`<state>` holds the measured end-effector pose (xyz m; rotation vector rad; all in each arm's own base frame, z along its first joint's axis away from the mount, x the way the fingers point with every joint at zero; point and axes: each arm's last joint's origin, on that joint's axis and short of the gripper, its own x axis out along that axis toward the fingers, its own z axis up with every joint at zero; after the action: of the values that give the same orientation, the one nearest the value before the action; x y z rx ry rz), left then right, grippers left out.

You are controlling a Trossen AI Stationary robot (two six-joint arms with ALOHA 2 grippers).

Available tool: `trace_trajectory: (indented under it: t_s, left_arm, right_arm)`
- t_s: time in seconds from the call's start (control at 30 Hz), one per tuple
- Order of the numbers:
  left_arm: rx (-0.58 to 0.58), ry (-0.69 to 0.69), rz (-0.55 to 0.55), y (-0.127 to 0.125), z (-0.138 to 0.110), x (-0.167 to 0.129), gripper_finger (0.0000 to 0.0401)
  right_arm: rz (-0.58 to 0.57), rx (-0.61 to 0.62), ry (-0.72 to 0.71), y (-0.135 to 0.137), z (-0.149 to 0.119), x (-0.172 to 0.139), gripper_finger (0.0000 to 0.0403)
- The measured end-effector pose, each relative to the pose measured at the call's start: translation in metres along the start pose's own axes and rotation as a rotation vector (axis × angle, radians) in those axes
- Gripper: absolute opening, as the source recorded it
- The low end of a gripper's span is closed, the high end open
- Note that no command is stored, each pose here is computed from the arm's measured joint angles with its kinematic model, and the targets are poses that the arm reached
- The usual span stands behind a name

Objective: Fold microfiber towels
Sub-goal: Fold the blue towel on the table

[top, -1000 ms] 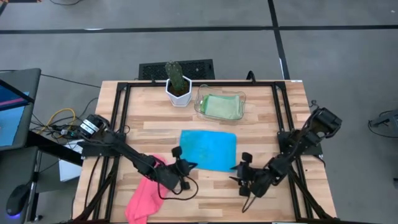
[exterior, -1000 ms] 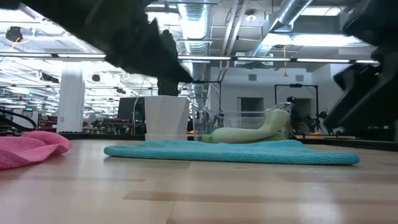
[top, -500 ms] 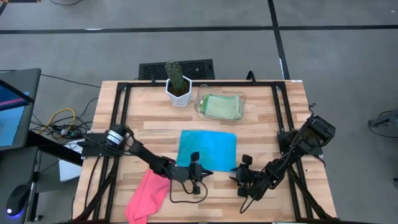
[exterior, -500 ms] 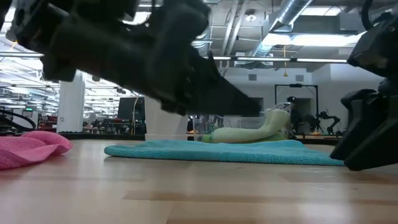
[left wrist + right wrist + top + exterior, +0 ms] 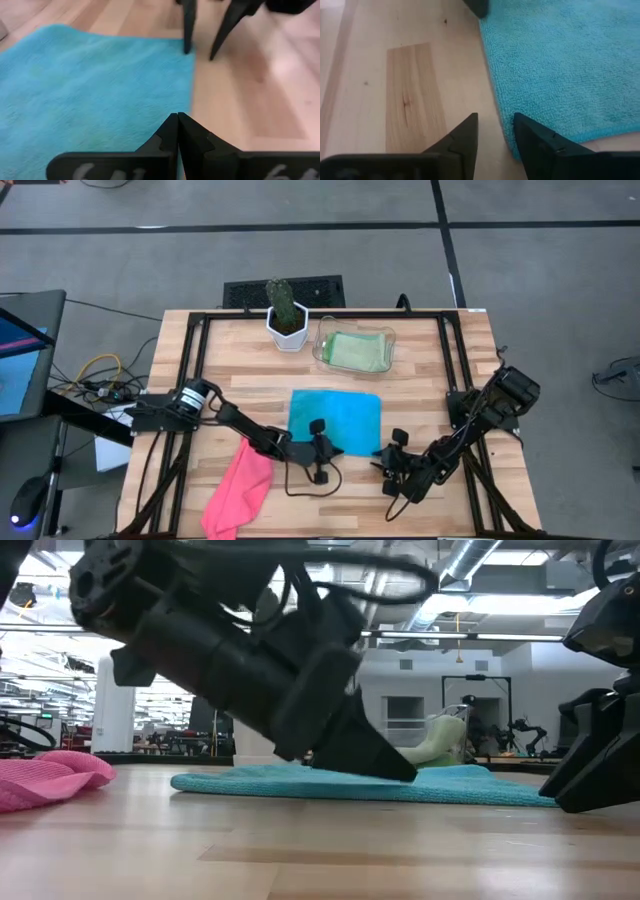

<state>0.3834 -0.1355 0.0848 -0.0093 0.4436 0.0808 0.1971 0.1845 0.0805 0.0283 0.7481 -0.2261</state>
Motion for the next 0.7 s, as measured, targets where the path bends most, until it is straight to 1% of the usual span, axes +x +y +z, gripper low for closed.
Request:
trace_trajectory:
  t_s: [0.2, 0.3, 0.4, 0.5, 0.53, 0.6, 0.7]
  left_arm:
    - [-0.005, 0.061, 0.023, 0.008, -0.005, 0.003, 0.0000]
    - [-0.011, 0.071, 0.018, 0.008, -0.005, 0.003, 0.0000]
    - [-0.009, 0.079, 0.005, 0.008, -0.006, 0.002, 0.0000]
    - [-0.006, 0.086, 0.008, 0.008, -0.006, 0.002, 0.0000]
    - [-0.006, 0.086, 0.008, 0.008, -0.006, 0.002, 0.0000]
    - [-0.005, 0.088, 0.008, 0.008, -0.006, 0.002, 0.0000]
    - [-0.002, 0.089, 0.008, 0.008, -0.007, 0.002, 0.0000]
  right_arm:
    - [-0.002, 0.010, -0.002, 0.000, 0.000, 0.000, 0.0132]
    - [-0.008, 0.028, -0.004, -0.001, 0.000, 0.001, 0.0112]
    - [-0.015, 0.029, -0.004, -0.002, 0.001, 0.002, 0.0077]
    - [-0.019, 0.034, -0.005, -0.002, 0.004, 0.003, 0.0031]
    - [-0.015, 0.018, -0.004, -0.001, 0.007, 0.004, 0.0018]
    - [-0.001, -0.025, 0.002, 0.002, 0.013, 0.005, 0.0012]
    - [0.015, -0.066, -0.008, 0.006, 0.030, 0.006, 0.0022]
